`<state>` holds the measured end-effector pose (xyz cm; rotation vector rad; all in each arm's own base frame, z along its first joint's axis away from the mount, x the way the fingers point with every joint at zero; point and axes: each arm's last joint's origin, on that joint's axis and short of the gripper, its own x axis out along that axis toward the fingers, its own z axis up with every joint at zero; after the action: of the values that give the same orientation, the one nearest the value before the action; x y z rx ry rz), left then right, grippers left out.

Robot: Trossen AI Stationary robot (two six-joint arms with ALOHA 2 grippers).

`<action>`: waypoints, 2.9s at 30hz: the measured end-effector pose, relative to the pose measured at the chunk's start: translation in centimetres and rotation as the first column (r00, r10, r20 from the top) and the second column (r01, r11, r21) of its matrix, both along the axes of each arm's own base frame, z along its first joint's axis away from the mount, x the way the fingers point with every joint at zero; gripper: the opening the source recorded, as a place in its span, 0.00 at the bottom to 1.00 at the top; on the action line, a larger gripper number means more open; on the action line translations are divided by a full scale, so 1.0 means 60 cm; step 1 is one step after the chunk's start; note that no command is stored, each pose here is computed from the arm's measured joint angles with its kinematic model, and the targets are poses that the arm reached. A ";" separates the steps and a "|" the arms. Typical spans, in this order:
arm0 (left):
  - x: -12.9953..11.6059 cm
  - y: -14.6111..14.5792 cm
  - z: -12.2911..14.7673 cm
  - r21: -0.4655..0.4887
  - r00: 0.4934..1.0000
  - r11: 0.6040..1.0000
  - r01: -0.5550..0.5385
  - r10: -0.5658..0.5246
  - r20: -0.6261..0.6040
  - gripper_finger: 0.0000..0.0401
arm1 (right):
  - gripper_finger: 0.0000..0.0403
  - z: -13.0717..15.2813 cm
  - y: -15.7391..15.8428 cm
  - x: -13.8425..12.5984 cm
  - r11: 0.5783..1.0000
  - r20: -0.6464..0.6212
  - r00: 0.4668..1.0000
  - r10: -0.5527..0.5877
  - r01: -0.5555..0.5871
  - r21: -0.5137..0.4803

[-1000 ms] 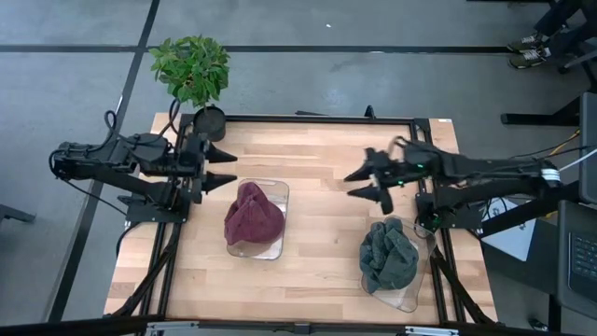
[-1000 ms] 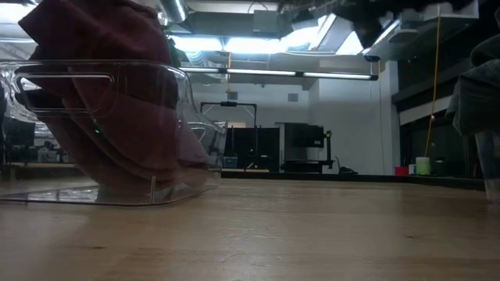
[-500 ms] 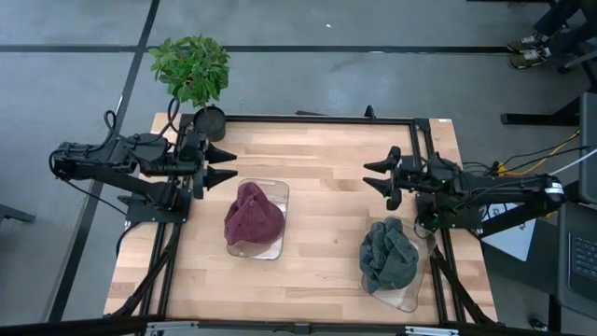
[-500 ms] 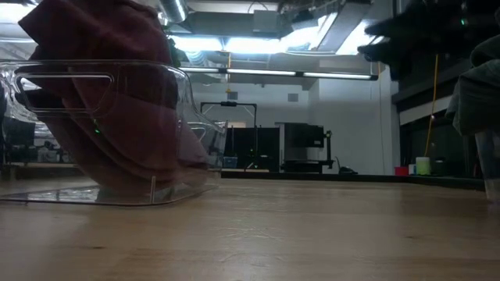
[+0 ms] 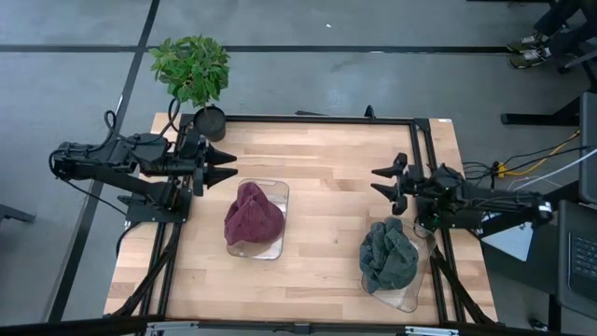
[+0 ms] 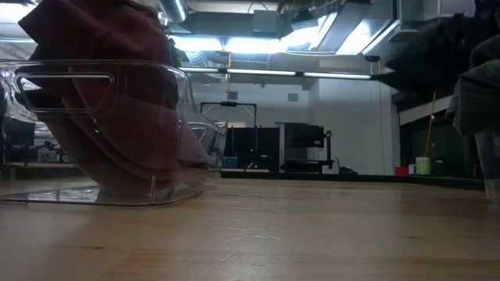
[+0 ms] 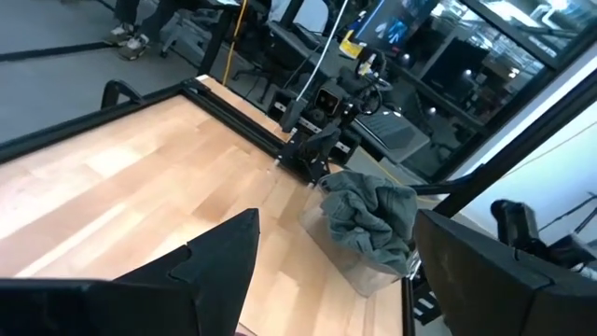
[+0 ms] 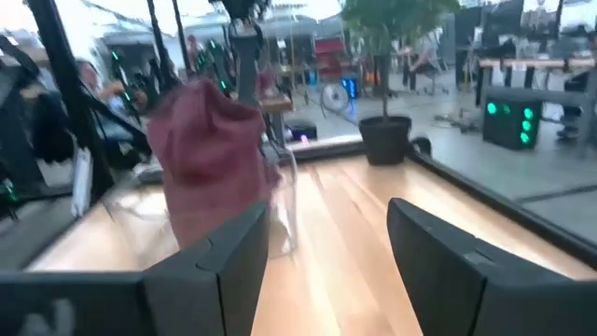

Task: Pick & Place hat
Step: Return to Home Position

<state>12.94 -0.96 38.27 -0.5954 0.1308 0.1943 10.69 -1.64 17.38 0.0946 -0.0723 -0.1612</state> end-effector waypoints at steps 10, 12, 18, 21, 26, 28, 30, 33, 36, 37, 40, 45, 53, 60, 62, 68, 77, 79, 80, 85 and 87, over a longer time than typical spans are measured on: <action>-0.002 0.001 -0.005 -0.065 0.999 0.997 -0.031 0.030 -0.021 0.69 | 0.53 -0.019 -0.008 -0.013 0.997 -0.120 0.992 -0.032 0.024 -0.070; -0.006 0.002 -0.007 -0.089 0.999 0.995 -0.038 0.036 -0.030 0.70 | 0.53 -0.020 -0.010 -0.013 0.997 -0.127 0.991 -0.050 0.042 -0.065; -0.019 0.004 -0.005 -0.041 0.999 0.998 -0.048 0.048 -0.013 0.69 | 0.53 -0.022 -0.012 -0.012 0.997 -0.145 0.988 -0.060 0.052 -0.059; -0.024 0.006 -0.022 -0.025 0.997 0.997 -0.070 0.069 -0.015 0.70 | 0.53 -0.023 -0.013 -0.012 0.997 -0.147 0.987 -0.060 0.052 -0.056; -0.016 0.004 -0.096 -0.008 0.999 0.999 -0.038 0.038 0.007 0.69 | 0.53 -0.023 -0.013 -0.012 0.997 -0.147 0.987 -0.060 0.052 -0.056; -0.014 0.003 -0.131 0.018 0.999 1.000 -0.024 0.023 0.042 0.69 | 0.53 -0.023 -0.013 -0.012 0.997 -0.147 0.987 -0.060 0.052 -0.055; -0.016 0.003 -0.164 0.048 0.996 0.999 -0.013 0.008 0.091 0.69 | 0.53 -0.023 -0.013 -0.012 0.997 -0.147 0.987 -0.060 0.052 -0.055; -0.025 0.003 -0.213 0.086 0.990 0.996 0.005 -0.017 0.142 0.70 | 0.53 -0.023 -0.013 -0.012 0.997 -0.146 0.987 -0.060 0.052 -0.054; -0.038 0.004 -0.251 0.137 0.981 0.990 0.019 -0.045 0.190 0.69 | 0.53 -0.023 -0.012 -0.012 0.997 -0.146 0.987 -0.059 0.052 -0.054; -0.042 0.005 -0.263 0.154 0.977 0.988 0.016 -0.048 0.206 0.69 | 0.53 -0.023 -0.012 -0.012 0.997 -0.146 0.987 -0.059 0.052 -0.054; -0.055 0.006 -0.287 0.216 0.956 0.976 0.006 -0.069 0.284 0.69 | 0.53 -0.023 -0.012 -0.012 0.997 -0.146 0.987 -0.059 0.052 -0.054; -0.063 0.004 -0.310 0.334 0.932 0.942 0.033 -0.149 0.330 0.69 | 0.53 -0.023 -0.012 -0.012 0.997 -0.146 0.988 -0.059 0.051 -0.054; -0.056 -0.003 -0.345 0.424 0.939 0.890 0.168 -0.276 0.206 0.69 | 0.53 -0.022 -0.012 -0.012 0.997 -0.146 0.988 -0.059 0.052 -0.054; -0.055 -0.008 -0.357 0.522 0.917 0.806 0.278 -0.384 0.106 0.69 | 0.53 -0.022 -0.012 -0.012 0.997 -0.145 0.988 -0.059 0.052 -0.054; -0.055 -0.008 -0.357 0.522 0.918 0.807 0.276 -0.382 0.104 0.69 | 0.53 -0.022 -0.012 -0.012 0.997 -0.145 0.988 -0.059 0.052 -0.055; -0.055 -0.005 -0.359 0.494 0.938 0.835 0.243 -0.332 0.098 0.69 | 0.53 -0.022 -0.012 -0.012 0.997 -0.145 0.988 -0.059 0.052 -0.055; -0.055 -0.005 -0.359 0.494 0.938 0.835 0.244 -0.332 0.098 0.70 | 0.53 -0.022 -0.012 -0.012 0.997 -0.145 0.988 -0.059 0.052 -0.055; -0.055 -0.005 -0.359 0.494 0.938 0.835 0.244 -0.332 0.098 0.69 | 0.53 -0.022 -0.012 -0.012 0.997 -0.145 0.988 -0.059 0.052 -0.055; -0.055 -0.005 -0.359 0.494 0.938 0.835 0.244 -0.332 0.098 0.69 | 0.53 -0.022 -0.012 -0.012 0.997 -0.145 0.988 -0.059 0.052 -0.055; -0.055 -0.005 -0.359 0.494 0.938 0.835 0.244 -0.332 0.097 0.69 | 0.53 -0.022 -0.012 -0.012 0.997 -0.145 0.988 -0.059 0.052 -0.055; -0.055 -0.005 -0.359 0.494 0.938 0.835 0.244 -0.332 0.097 0.69 | 0.53 -0.022 -0.012 -0.012 0.997 -0.145 0.988 -0.059 0.052 -0.055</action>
<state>9.67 -1.28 16.72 -0.0915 -0.0063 -0.1260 9.98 -2.38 16.05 0.0298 0.0680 -0.2215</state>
